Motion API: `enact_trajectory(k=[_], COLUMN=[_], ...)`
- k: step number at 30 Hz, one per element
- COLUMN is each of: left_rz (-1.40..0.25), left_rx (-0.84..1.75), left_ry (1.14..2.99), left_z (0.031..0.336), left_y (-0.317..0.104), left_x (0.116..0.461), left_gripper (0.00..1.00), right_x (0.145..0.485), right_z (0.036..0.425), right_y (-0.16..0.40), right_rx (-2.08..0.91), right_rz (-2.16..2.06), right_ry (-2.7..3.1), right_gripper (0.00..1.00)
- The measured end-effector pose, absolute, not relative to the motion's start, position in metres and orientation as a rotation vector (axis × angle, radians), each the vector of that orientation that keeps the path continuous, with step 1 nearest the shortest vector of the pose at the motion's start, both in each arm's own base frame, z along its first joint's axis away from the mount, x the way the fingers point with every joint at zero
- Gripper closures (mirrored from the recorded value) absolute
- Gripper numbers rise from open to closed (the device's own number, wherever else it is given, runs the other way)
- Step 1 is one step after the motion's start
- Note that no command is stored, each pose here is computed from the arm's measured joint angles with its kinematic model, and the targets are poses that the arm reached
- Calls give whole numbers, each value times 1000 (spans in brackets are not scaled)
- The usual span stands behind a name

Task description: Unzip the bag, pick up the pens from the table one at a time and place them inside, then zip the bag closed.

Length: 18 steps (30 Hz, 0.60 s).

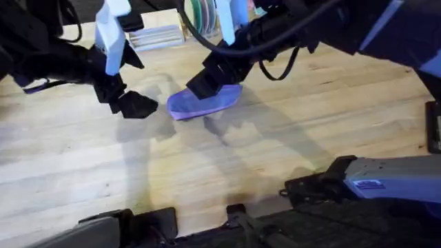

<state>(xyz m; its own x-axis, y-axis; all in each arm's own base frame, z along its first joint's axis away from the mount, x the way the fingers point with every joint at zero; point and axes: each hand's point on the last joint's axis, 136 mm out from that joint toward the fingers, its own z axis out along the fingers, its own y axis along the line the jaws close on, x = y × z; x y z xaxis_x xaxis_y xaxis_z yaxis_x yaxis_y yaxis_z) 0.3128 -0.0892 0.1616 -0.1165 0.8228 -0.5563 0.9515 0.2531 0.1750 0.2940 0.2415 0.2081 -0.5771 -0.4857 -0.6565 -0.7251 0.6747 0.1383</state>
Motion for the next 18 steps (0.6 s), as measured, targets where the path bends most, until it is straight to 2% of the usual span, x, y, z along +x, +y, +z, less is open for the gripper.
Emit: enact_trajectory(k=[10, 18], left_rz=[-475, -581], left_rx=[1600, 1574], left_ry=[1987, 1977], left_z=[125, 110], left_y=[-84, -86], left_x=[323, 326], left_gripper=[7, 7], right_x=[302, 308], right_z=[212, 188], right_y=[256, 268], right_rx=[-862, -723], right_rz=[619, 683], right_ry=[2282, 2405], right_gripper=[4, 4])
